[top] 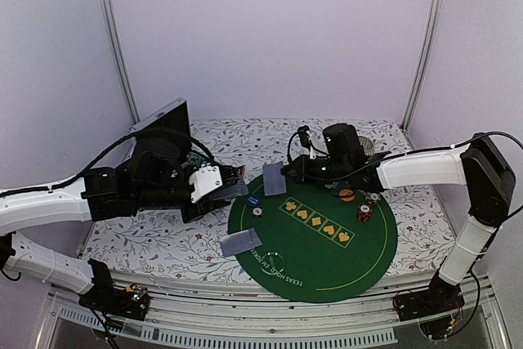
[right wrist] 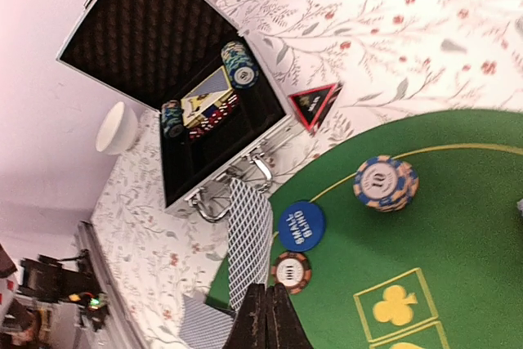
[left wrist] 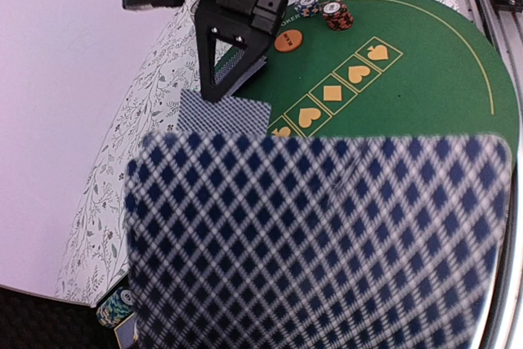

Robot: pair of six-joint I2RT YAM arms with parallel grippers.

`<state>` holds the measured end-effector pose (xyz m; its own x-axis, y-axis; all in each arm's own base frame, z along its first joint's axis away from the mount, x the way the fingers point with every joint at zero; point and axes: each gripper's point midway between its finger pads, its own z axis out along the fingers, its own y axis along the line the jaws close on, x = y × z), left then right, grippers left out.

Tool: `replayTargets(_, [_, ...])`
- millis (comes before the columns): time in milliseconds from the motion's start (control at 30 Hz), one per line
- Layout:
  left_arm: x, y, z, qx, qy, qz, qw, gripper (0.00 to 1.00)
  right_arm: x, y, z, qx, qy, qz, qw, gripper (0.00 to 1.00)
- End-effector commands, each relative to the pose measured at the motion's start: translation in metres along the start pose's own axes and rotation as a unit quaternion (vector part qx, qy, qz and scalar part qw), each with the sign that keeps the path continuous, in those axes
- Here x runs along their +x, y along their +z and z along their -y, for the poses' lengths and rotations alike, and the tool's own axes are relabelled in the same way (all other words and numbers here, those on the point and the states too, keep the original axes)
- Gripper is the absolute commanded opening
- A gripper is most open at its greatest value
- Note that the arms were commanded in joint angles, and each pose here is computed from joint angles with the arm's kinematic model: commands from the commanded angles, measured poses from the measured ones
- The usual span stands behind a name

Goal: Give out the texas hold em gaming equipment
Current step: Pick up the poker card from the poker table mat, then flop the poker card in the community card area.

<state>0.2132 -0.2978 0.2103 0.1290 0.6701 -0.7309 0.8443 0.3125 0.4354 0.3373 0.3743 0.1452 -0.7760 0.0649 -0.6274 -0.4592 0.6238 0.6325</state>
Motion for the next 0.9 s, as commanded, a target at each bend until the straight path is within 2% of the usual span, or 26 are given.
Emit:
replayTargets(0, [-0.004,-0.004,-0.005,-0.008,-0.001,0.013,1.000,0.43,-0.004,-0.032,0.037,0.153,-0.202,-0.030,0.967,0.02])
replayTargets(100, [-0.003,-0.003,-0.005,-0.009,-0.001,0.011,1.000,0.43,-0.021,-0.048,0.040,0.226,-0.308,-0.013,0.924,0.02])
replayTargets(200, [-0.002,-0.002,-0.005,-0.008,-0.001,0.009,1.000,0.43,-0.027,-0.055,0.029,0.269,-0.435,-0.003,0.859,0.02])
replayTargets(233, [-0.002,-0.002,-0.005,-0.008,-0.001,0.009,1.000,0.43,-0.025,-0.053,0.022,0.270,-0.485,-0.006,0.832,0.02])
replayTargets(367, [-0.003,-0.002,-0.005,-0.008,-0.002,0.010,1.000,0.42,0.000,-0.044,0.003,0.246,-0.607,-0.019,0.756,0.02])
replayTargets(567, [-0.002,-0.001,-0.004,-0.006,-0.002,0.009,1.000,0.42,0.071,-0.024,-0.001,0.188,-0.722,-0.079,0.661,0.02])
replayTargets(800, [-0.003,-0.002,-0.005,-0.007,-0.002,0.011,1.000,0.42,0.140,-0.023,0.002,0.096,-0.780,-0.131,0.605,0.02])
replayTargets(867, [-0.002,-0.002,-0.005,-0.007,-0.002,0.009,1.000,0.42,0.153,-0.029,0.003,0.065,-0.788,-0.142,0.595,0.02])
